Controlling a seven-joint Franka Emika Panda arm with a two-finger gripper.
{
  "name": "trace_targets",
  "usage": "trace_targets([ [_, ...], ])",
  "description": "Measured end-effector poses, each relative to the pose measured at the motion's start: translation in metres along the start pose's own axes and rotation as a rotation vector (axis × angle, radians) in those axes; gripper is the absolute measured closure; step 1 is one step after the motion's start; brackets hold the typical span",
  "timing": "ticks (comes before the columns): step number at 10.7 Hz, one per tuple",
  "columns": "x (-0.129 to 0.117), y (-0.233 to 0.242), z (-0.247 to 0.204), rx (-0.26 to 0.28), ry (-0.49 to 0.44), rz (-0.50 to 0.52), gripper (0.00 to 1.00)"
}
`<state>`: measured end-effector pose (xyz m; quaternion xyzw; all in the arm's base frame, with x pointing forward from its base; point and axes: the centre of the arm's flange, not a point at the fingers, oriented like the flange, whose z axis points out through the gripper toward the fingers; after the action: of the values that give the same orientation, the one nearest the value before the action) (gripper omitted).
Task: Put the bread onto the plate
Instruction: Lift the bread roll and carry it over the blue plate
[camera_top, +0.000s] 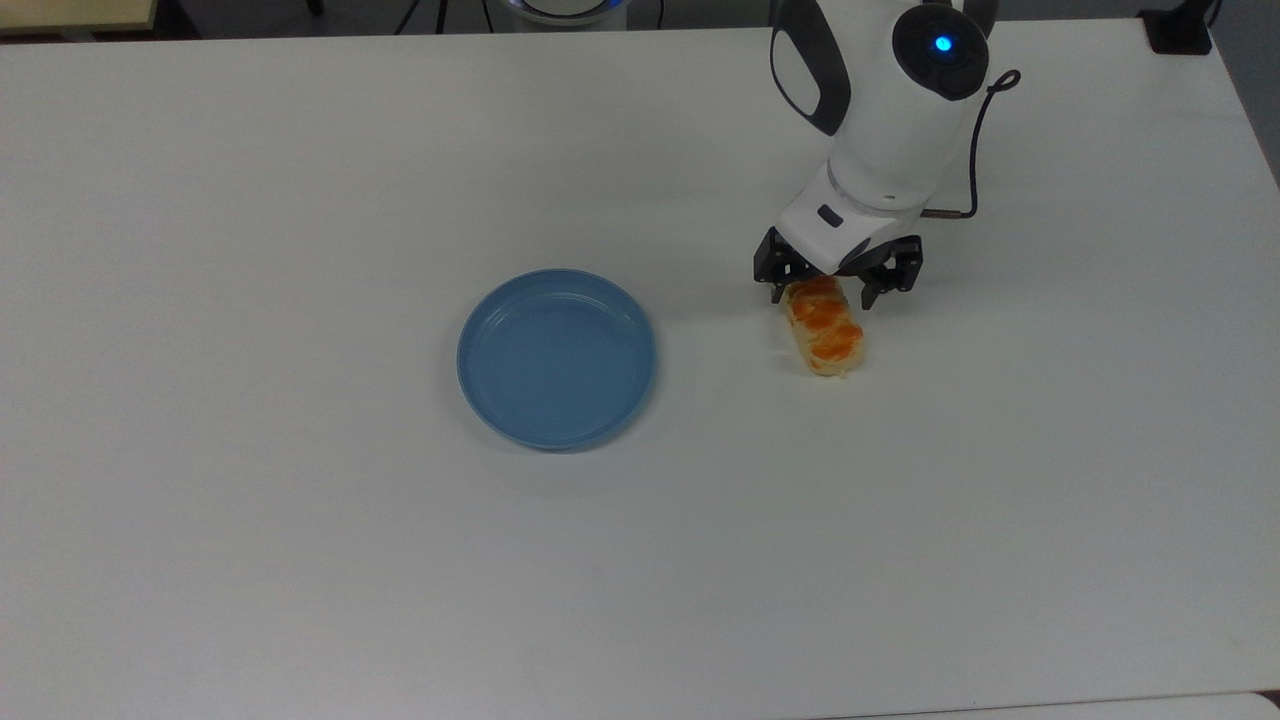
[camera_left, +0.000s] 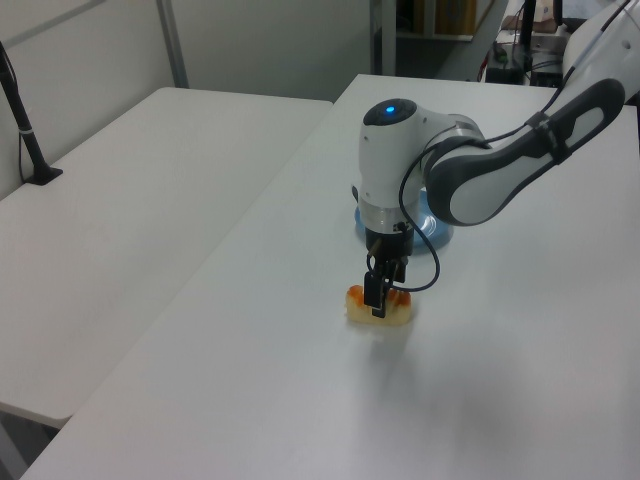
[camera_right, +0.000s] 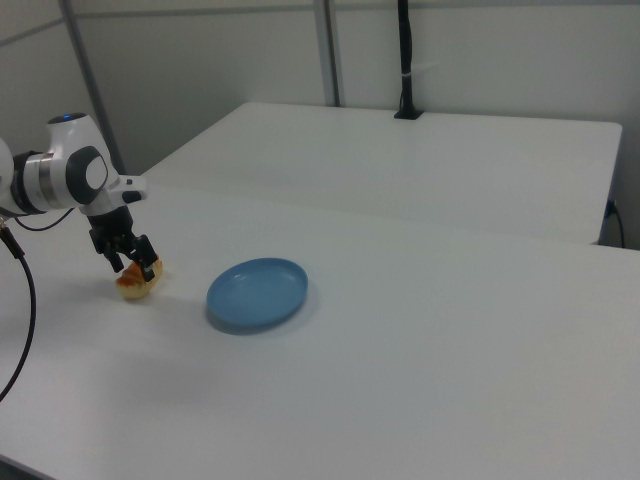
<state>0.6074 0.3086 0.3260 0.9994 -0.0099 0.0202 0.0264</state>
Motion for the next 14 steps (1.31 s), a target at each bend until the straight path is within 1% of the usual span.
trace_targets([
  [1,0.001,-0.001,0.003,-0.006,0.013,-0.008,0.04],
  [2,0.002,-0.001,0.007,-0.011,0.02,-0.014,0.04],
  [3,0.002,-0.001,0.009,-0.015,0.022,-0.02,0.18],
  [4,0.002,-0.002,0.009,-0.016,0.024,-0.023,0.37],
  [6,0.004,-0.005,0.004,-0.012,0.034,-0.026,0.65],
  [7,0.006,-0.004,-0.002,-0.007,0.044,-0.023,0.74],
  [9,0.017,0.011,-0.024,-0.007,0.07,-0.017,0.74],
  [10,0.024,0.032,-0.034,-0.016,0.062,-0.023,0.74],
  [14,0.057,0.162,-0.065,-0.043,0.025,-0.011,0.73],
])
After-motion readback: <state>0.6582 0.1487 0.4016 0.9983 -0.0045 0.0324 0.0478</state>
